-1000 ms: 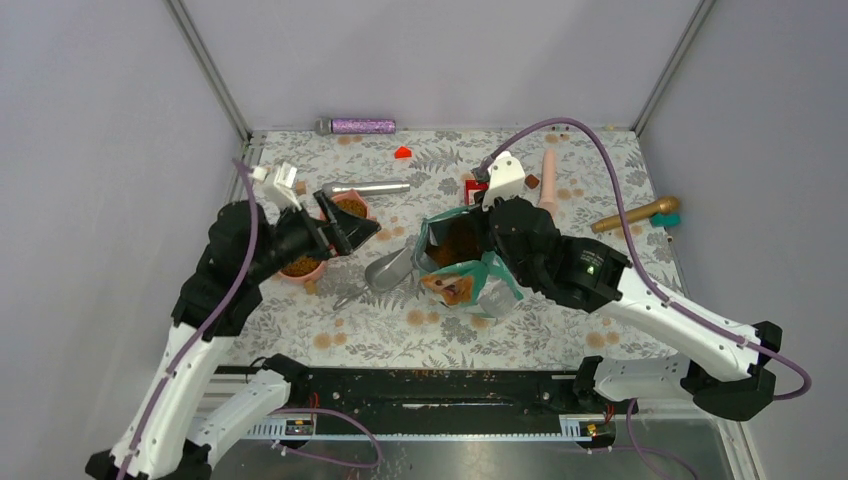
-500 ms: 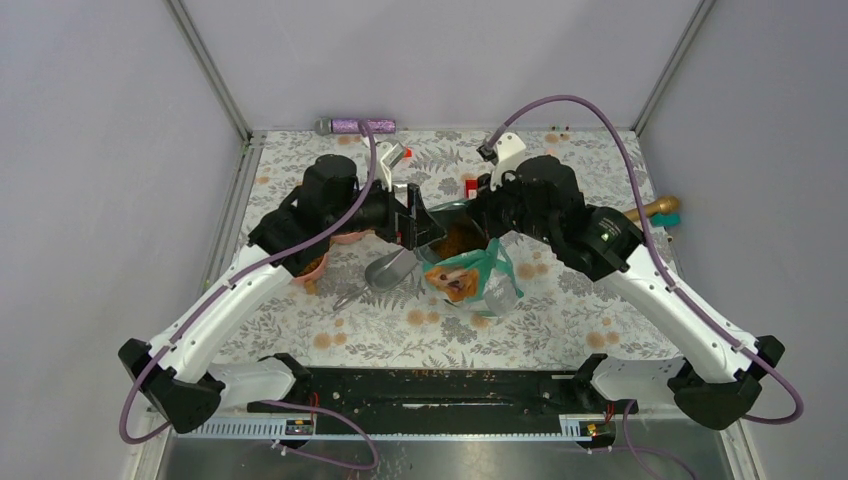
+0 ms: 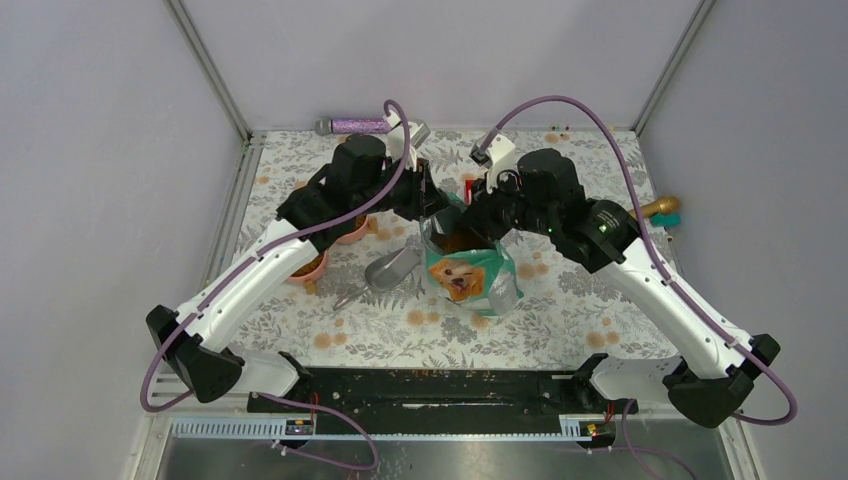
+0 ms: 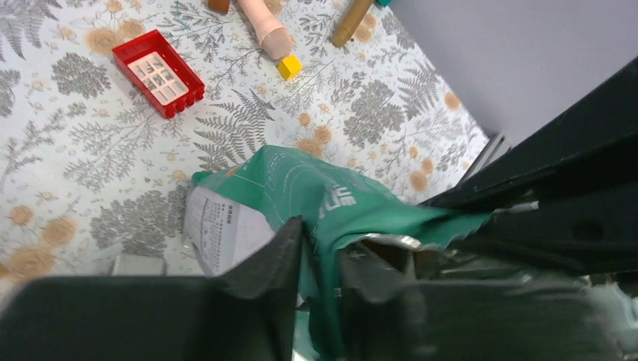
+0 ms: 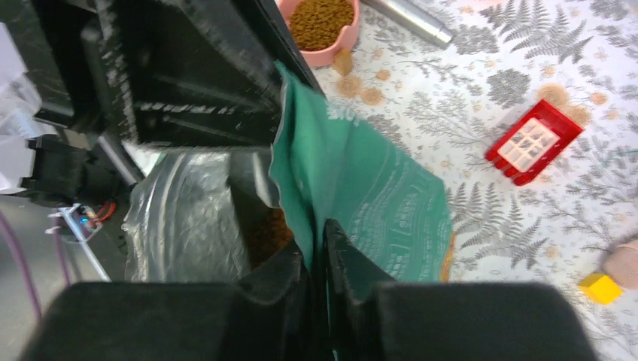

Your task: Serve the pet food

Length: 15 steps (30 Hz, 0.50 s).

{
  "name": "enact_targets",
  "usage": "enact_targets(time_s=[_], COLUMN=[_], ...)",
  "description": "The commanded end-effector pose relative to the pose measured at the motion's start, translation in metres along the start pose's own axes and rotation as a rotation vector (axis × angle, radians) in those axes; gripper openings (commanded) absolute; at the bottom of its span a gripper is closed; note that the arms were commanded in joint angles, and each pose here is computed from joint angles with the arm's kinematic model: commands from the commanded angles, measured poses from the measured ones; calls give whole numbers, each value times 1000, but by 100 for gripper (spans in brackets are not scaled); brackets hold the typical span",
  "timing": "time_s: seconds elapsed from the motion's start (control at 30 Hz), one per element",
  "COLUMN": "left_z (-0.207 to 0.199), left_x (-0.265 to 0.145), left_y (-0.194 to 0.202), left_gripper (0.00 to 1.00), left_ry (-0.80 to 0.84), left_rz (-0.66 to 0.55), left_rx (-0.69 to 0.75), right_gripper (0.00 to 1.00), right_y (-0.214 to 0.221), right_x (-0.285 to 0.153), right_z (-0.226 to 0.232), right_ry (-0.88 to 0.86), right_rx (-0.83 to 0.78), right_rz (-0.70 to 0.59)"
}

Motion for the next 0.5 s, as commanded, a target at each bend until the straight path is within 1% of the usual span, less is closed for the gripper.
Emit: enact_targets(time_s=[0.0, 0.03, 0.07, 0.17, 0.2, 0.33, 0.47], left_z=[15, 14, 13, 10, 11, 12, 11], left_x=[0, -2, -5, -9, -8, -4, -1], left_y=[-19, -22, -24, -29, -30, -28, -27], left_gripper=[9, 6, 5, 6, 6, 3, 2], left_ry=[-167, -184, -195, -226, -252, -299, -308], left_rz=[-119, -137, -155, -178, -178, -144, -123], left_rx=[-28, -46, -58, -88, -100, -123, -146], right_gripper=[26, 36, 46, 95, 99, 99, 99], right_y=[-4, -2, -1, 4, 7, 27, 38], right_x=[-32, -36, -42, -57, -60, -71, -72], right_z=[19, 20, 22, 21, 20, 16, 21], right_ry=[-170, -189, -203, -196, -177, -114, -188], right_rx=[-15, -28, -43, -131, -149, -197, -294], right_rz=[-13, -22, -36, -119, -145, -216, -280])
Point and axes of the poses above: each gripper's point midway between its finger pads, its own x axis out along the fingers, its own z axis along the line the jaws close on, y = z × x, the point moved 9 cm from there along -x, back along the fingers, and after that the axes turned 7 degrees about -x, right-handed, at the moved point
